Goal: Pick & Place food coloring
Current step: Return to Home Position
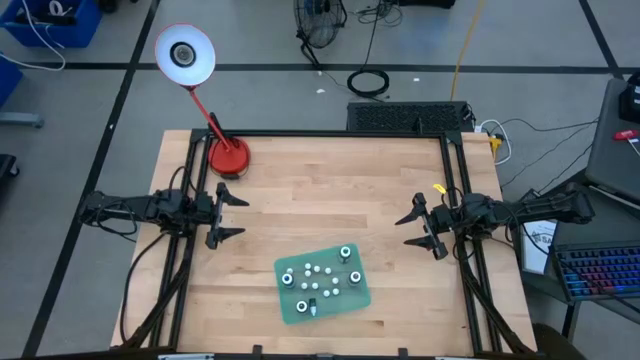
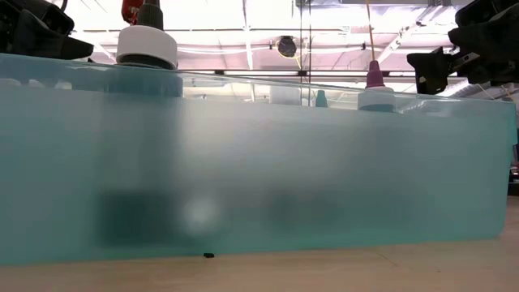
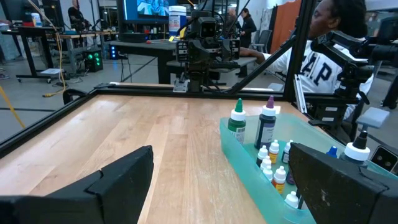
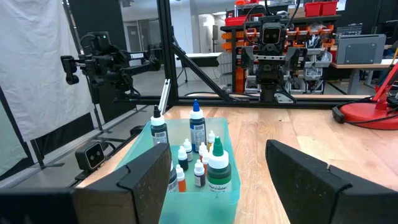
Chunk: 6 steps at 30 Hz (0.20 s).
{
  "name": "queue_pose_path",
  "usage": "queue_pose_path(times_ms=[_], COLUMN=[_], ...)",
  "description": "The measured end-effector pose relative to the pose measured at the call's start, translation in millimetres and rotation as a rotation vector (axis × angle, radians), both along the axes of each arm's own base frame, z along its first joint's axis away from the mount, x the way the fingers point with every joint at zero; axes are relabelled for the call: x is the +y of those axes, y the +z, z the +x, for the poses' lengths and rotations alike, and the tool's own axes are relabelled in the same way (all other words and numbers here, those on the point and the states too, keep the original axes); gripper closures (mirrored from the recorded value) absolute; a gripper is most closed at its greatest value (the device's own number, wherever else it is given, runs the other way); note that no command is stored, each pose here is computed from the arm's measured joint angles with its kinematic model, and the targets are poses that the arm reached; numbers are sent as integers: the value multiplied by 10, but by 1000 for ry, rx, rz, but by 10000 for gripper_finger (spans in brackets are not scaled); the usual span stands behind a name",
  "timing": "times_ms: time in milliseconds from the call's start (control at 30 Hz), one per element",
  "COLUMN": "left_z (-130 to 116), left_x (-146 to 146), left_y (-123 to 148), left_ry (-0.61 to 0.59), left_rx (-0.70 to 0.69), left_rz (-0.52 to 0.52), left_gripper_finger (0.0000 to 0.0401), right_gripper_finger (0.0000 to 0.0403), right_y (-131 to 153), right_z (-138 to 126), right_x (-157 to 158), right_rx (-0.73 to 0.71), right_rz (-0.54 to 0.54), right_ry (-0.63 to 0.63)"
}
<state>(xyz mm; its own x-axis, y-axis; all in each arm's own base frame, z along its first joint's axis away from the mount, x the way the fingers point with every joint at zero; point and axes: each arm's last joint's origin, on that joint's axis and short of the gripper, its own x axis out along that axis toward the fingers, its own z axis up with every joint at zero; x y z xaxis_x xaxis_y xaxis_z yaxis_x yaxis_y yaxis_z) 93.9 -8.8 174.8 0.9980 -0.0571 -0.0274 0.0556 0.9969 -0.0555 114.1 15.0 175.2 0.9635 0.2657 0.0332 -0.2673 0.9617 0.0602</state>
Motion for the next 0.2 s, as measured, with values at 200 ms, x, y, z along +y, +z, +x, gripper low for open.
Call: queue_pose_path(times_ms=[200], left_z=[0], left_x=[0], left_y=[-1], left_ry=[0], left_rx=[0], left_rz=[0], left_gripper_finger=[36], right_gripper_finger=[155], right_y=[0], right_z=[0], right_x=[0], right_rx=[0], right_rz=[0], right_ry=[0])
